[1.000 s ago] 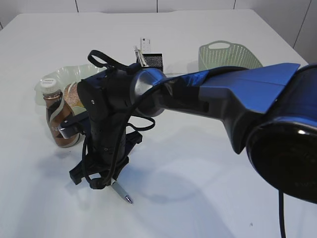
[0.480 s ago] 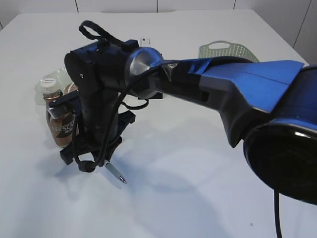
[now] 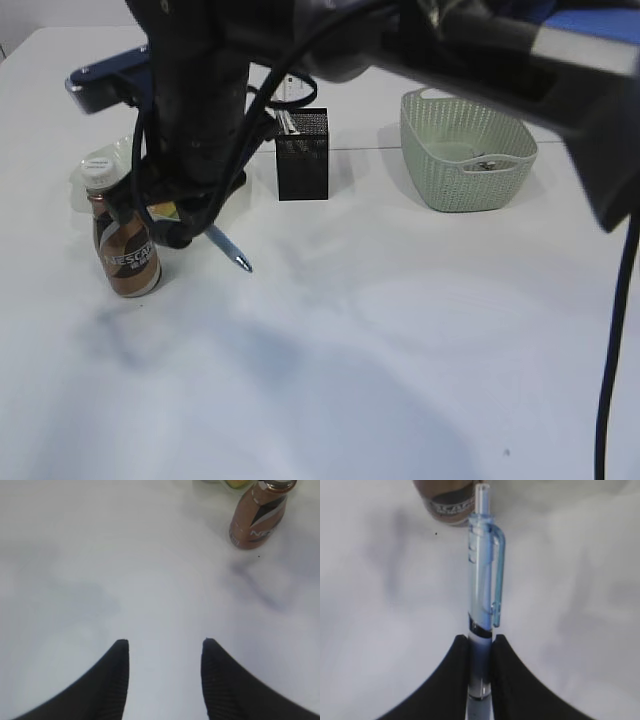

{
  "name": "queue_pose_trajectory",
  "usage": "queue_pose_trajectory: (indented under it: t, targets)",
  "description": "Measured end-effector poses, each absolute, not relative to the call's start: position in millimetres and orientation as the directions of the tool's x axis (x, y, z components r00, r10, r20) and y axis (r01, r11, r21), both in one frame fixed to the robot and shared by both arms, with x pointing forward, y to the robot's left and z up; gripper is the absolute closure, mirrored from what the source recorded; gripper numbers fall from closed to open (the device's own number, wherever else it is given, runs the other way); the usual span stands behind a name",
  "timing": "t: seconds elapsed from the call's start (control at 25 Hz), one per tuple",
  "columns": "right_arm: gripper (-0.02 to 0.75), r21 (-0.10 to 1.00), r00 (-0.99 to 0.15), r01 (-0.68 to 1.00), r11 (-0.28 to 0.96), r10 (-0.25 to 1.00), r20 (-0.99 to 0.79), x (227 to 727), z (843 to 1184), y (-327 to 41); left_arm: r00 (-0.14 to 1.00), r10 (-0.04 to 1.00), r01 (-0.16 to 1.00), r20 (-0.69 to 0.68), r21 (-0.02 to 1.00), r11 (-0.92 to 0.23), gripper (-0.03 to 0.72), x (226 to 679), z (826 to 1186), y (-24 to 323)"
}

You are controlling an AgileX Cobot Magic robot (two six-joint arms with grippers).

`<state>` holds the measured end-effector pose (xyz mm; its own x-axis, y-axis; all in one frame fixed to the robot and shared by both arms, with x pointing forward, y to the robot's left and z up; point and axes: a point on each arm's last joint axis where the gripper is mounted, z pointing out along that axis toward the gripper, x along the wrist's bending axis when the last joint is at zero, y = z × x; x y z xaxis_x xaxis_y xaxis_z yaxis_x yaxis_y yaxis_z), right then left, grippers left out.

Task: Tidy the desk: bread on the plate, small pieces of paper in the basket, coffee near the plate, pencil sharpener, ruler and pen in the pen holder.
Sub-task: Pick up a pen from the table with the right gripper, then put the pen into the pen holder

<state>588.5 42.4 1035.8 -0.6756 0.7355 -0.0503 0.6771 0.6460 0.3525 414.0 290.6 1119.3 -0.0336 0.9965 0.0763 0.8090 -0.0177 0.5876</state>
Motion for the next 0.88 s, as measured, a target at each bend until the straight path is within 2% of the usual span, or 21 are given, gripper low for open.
queue_pose_trajectory:
  t: [0.04,0.08,0.28,0.4,0.56,0.76,0.84,0.88]
  targets:
    - [0.638,0.352,-0.676,0.677,0.646,0.736,-0.05,588.5,1035.8,42.4,-0.034,0.997,0.809,0.076,0.588,-0.018,0.358,414.0,1119.3,290.6]
    - [0.638,0.392,-0.67,0.662,0.639,0.739,-0.071,584.8,1058.0,35.9,-0.034,0.997,0.809,0.076,0.588,-0.018,0.358,414.0,1119.3,290.6]
    - [0.638,0.504,-0.655,0.607,0.614,0.746,-0.119,577.8,1104.5,22.3,-0.033,0.997,0.806,0.075,0.592,-0.018,0.358,414.4,1119.5,290.5]
    - [0.638,0.561,-0.643,0.572,0.599,0.752,-0.147,580.1,1117.5,17.2,-0.032,0.997,0.803,0.075,0.595,-0.019,0.358,414.7,1119.8,290.4]
    - [0.638,0.622,-0.618,0.541,0.566,0.769,-0.162,591.4,1117.9,2.6,-0.03,0.997,0.792,0.073,0.61,-0.021,0.358,416.1,1120.8,290.2]
    - [0.638,0.722,-0.588,0.461,0.516,0.787,-0.188,604.5,1102.8,-26.7,-0.028,0.997,0.782,0.07,0.623,-0.022,0.358,417.3,1121.7,289.8]
    - [0.638,0.726,-0.589,0.456,0.515,0.786,-0.188,604.0,1102.3,-26.8,-0.026,0.997,0.772,0.068,0.635,-0.023,0.358,418.3,1122.6,289.5]
    - [0.638,0.78,-0.58,0.391,0.489,0.788,-0.204,606.4,1097.7,-39.3,-0.025,0.997,0.766,0.067,0.642,-0.024,0.358,419.0,1123.1,289.3]
